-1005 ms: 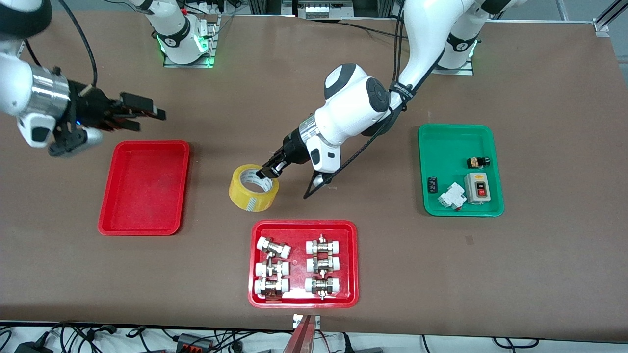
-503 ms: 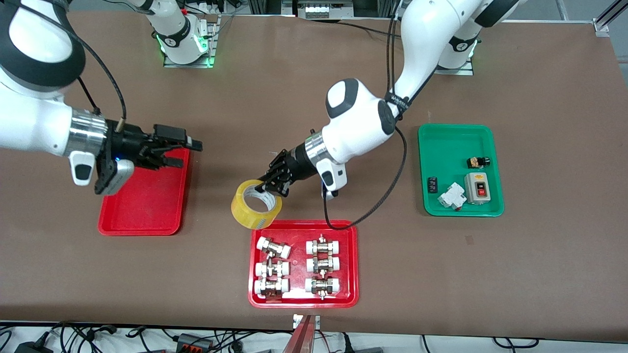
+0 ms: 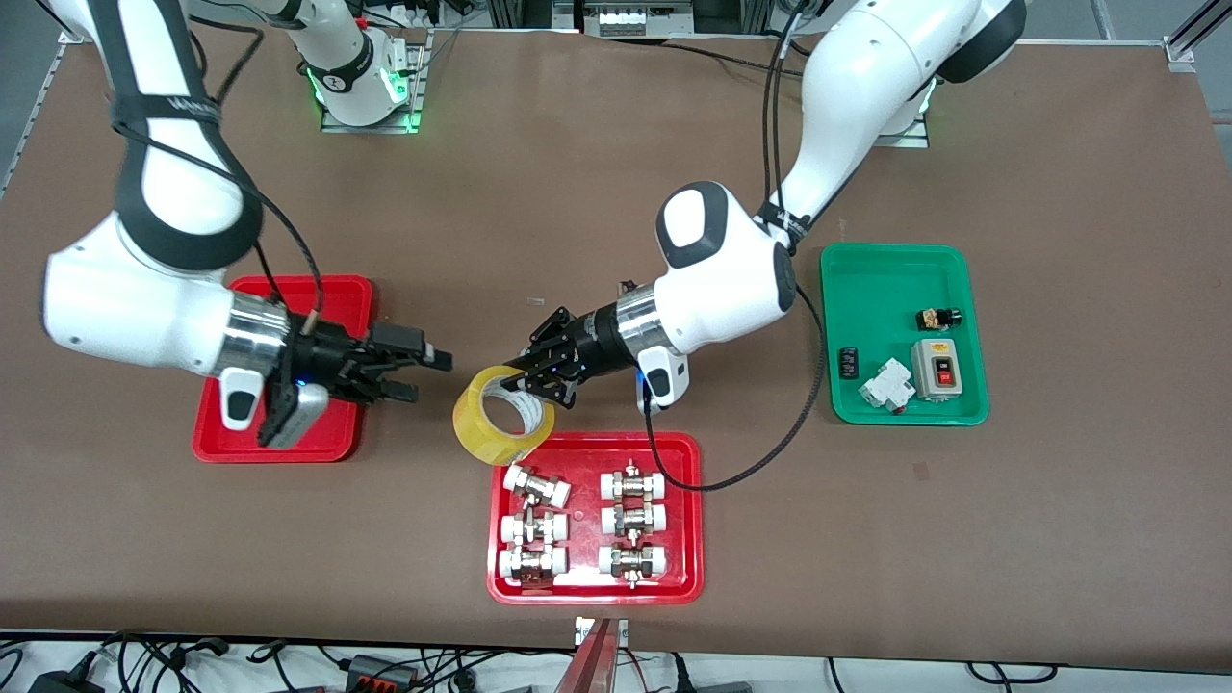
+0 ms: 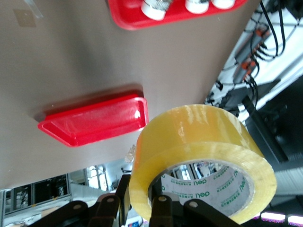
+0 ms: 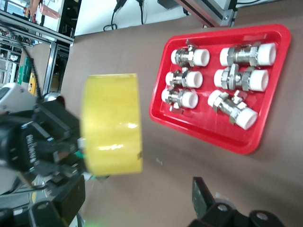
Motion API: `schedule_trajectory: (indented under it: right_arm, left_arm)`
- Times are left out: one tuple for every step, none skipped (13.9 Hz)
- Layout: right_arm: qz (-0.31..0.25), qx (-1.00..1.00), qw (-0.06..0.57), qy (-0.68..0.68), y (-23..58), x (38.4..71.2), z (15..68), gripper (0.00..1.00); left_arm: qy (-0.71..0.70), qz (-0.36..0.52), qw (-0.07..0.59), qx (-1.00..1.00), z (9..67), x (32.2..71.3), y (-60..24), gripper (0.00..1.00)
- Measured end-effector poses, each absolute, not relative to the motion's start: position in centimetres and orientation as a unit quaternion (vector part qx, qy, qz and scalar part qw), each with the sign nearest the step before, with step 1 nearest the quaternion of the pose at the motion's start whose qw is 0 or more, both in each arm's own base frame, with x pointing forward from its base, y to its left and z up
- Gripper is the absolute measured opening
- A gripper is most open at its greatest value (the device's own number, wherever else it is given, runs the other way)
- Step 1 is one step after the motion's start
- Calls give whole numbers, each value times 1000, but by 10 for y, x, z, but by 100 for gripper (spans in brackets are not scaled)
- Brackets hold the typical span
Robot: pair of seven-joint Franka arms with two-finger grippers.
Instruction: Left arm passes tape to right arm into tray
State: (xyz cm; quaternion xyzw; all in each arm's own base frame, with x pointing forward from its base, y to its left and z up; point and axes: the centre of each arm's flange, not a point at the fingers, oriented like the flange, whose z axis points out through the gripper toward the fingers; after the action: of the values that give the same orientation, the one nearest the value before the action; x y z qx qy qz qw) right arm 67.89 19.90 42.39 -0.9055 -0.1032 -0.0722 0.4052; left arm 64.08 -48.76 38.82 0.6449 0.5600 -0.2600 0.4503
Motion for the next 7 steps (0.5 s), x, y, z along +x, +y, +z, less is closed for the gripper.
schedule_trajectory:
  right_arm:
    - [-77, -904, 408, -101, 206, 682, 420, 100]
    - [-79, -904, 408, -103, 212, 684, 418, 100]
    - [-84, -904, 407, -103, 215, 686, 418, 100]
    - [-90, -904, 406, -102, 219, 687, 418, 100]
    - [-97, -903, 406, -101, 223, 688, 419, 100]
    - [-103, -902, 407, -99, 229, 688, 420, 100]
    - [-107, -901, 410, -98, 235, 688, 421, 100]
  left_arm:
    - [553, -260, 453, 649, 390, 641, -487, 22]
    - [551, -258, 454, 651, 388, 641, -486, 22]
    - [547, -256, 454, 655, 384, 641, -487, 22]
    - [542, -255, 452, 661, 379, 640, -489, 22]
    - [537, -256, 450, 667, 374, 636, -493, 22]
    - [532, -258, 448, 670, 372, 631, -498, 22]
    - [529, -260, 448, 672, 373, 628, -502, 22]
